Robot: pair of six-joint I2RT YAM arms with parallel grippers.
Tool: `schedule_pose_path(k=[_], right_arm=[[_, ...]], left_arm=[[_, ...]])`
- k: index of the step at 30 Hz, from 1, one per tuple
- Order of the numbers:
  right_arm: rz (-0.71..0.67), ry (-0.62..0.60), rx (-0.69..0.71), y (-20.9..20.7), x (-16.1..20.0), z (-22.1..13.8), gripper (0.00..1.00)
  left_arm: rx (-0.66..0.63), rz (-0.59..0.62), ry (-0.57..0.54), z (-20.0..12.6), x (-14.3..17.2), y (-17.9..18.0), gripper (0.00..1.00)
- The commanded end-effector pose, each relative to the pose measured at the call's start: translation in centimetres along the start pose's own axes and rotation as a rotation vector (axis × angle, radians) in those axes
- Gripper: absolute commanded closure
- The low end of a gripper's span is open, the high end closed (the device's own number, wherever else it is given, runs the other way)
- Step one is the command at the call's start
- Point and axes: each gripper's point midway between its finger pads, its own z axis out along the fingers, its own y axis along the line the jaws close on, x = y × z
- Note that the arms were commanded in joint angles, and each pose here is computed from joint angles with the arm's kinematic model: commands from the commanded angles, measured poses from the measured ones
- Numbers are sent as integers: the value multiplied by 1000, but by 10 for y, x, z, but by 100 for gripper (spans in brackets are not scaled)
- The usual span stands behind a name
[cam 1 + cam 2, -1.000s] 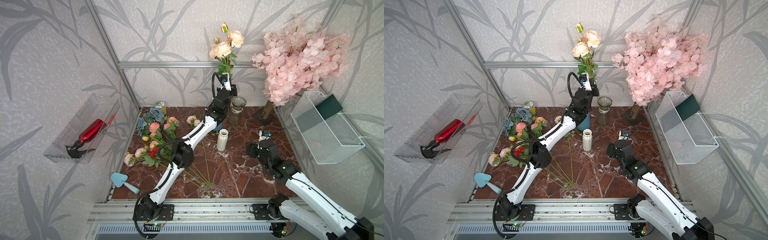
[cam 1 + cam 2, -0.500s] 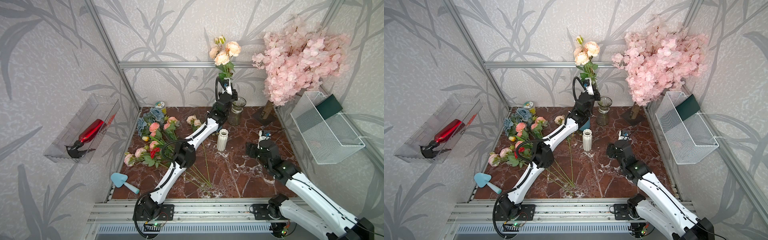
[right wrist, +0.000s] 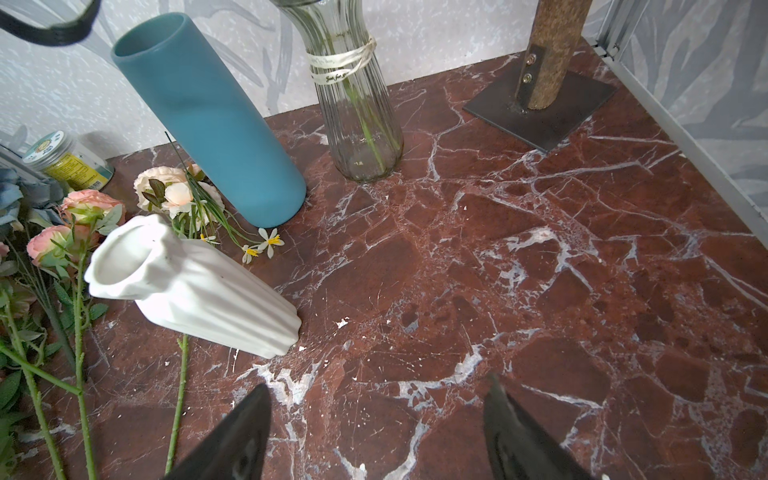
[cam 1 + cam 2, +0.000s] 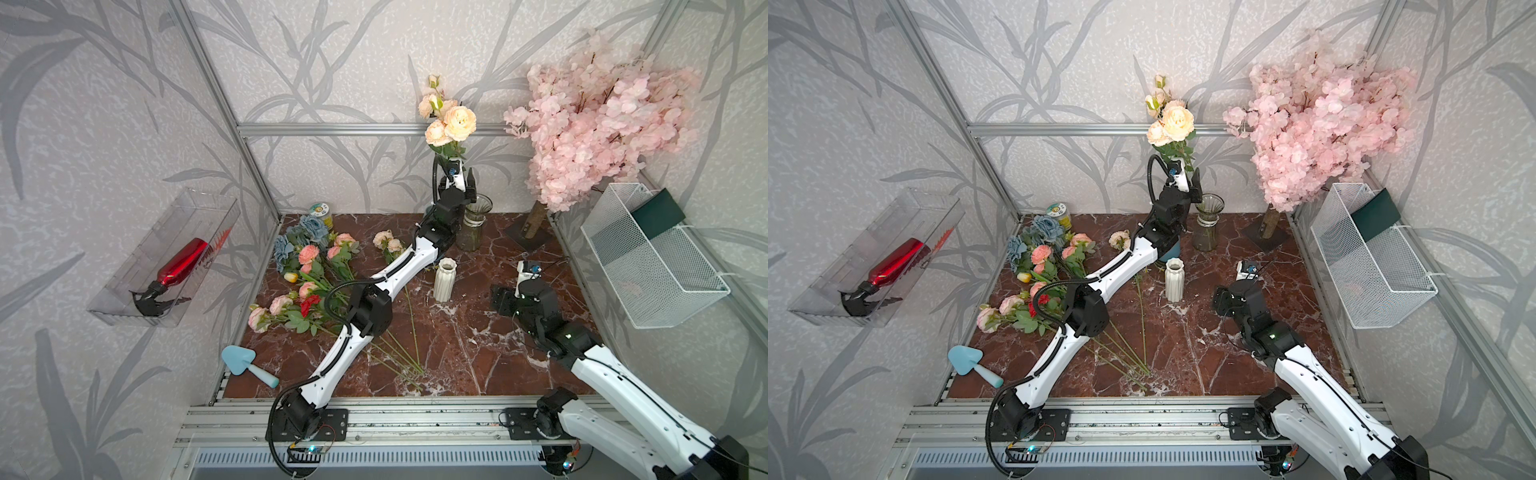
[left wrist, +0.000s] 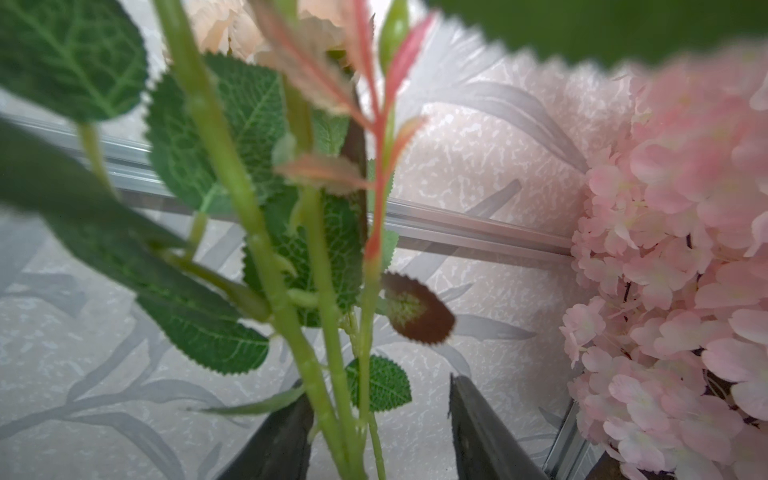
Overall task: Place the pink flowers into the vase
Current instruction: Place the flower in the vase.
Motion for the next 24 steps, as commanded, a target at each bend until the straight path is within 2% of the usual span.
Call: schedule_pose_path(k=[1, 7, 15, 24], right_arm=[[20, -22, -13, 0, -3, -4, 21], [22, -31, -21, 0, -5, -8, 21], [26, -27, -48, 5, -6, -10, 21], [27, -29, -58, 5, -5, -12, 21]], left_arm=[[0, -10, -46, -6, -31, -10, 43], [33, -38, -49, -8, -35, -17, 40], [114, -119, 10, -12, -17, -39, 40], [185, -162, 37, -23, -14, -68, 38]])
